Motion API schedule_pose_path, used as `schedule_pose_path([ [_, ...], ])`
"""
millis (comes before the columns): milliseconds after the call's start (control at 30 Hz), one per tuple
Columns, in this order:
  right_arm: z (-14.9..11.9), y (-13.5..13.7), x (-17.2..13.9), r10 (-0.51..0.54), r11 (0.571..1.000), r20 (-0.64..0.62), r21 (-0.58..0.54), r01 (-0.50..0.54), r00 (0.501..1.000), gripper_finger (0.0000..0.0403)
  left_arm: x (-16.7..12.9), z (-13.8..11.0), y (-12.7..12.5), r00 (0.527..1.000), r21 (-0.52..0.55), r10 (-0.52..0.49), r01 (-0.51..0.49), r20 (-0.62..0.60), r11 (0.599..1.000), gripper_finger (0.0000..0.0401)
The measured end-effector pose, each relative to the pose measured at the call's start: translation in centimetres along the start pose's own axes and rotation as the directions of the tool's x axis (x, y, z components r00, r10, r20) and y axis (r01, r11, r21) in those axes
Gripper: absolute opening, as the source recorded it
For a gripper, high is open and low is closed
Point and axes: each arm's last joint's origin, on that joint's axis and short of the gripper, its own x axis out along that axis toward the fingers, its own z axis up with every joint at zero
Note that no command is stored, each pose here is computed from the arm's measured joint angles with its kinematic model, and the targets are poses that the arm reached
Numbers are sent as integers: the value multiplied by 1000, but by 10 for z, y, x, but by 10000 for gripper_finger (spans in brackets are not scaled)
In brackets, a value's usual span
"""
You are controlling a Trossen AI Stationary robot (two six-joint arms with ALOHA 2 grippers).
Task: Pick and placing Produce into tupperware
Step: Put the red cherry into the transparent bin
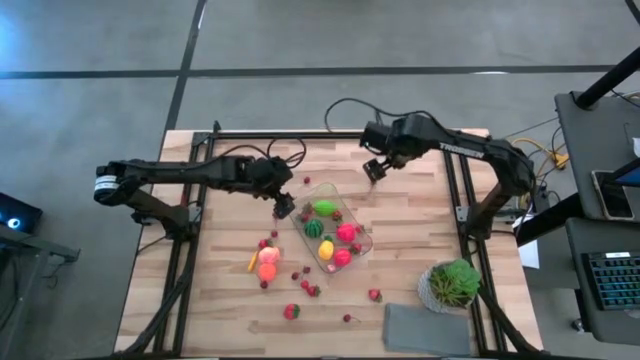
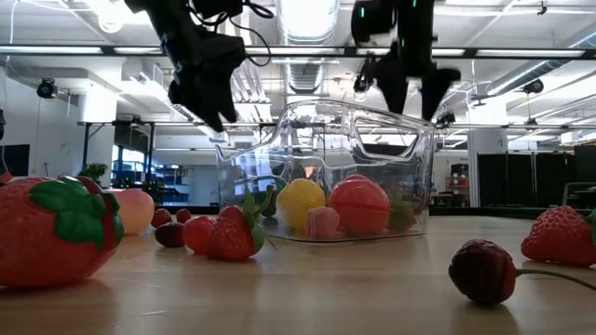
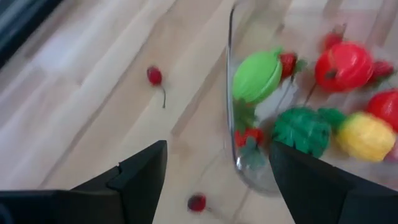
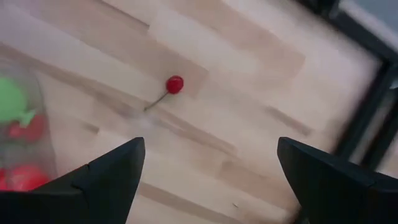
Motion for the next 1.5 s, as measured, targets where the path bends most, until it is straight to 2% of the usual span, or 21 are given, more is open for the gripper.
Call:
schedule_pose_path([
  [167,11,-5,45,200,977,-53,89,-195,978,359,3,-10,3,996,-27,29,-31,-81,999,267],
  [300,14,-6,67,227,960,-2,169,-223,974,359,4,-18,6,991,-16,47,-50,-129,999,267],
  [500,12,-8,97,212,934,6,295,-204,977,358,4,-28,9,989,-13,52,-55,-142,998,267],
  [667,11,-3,116,183,943,-45,291,-163,982,347,2,-28,10,990,-14,48,-50,-130,999,268],
  [867,16,2,129,146,950,-43,283,-129,988,329,1,-28,10,991,-11,50,-51,-127,999,268],
  [1500,13,6,154,113,960,-122,268,-77,986,327,1,-28,10,991,-11,51,-52,-128,999,267],
])
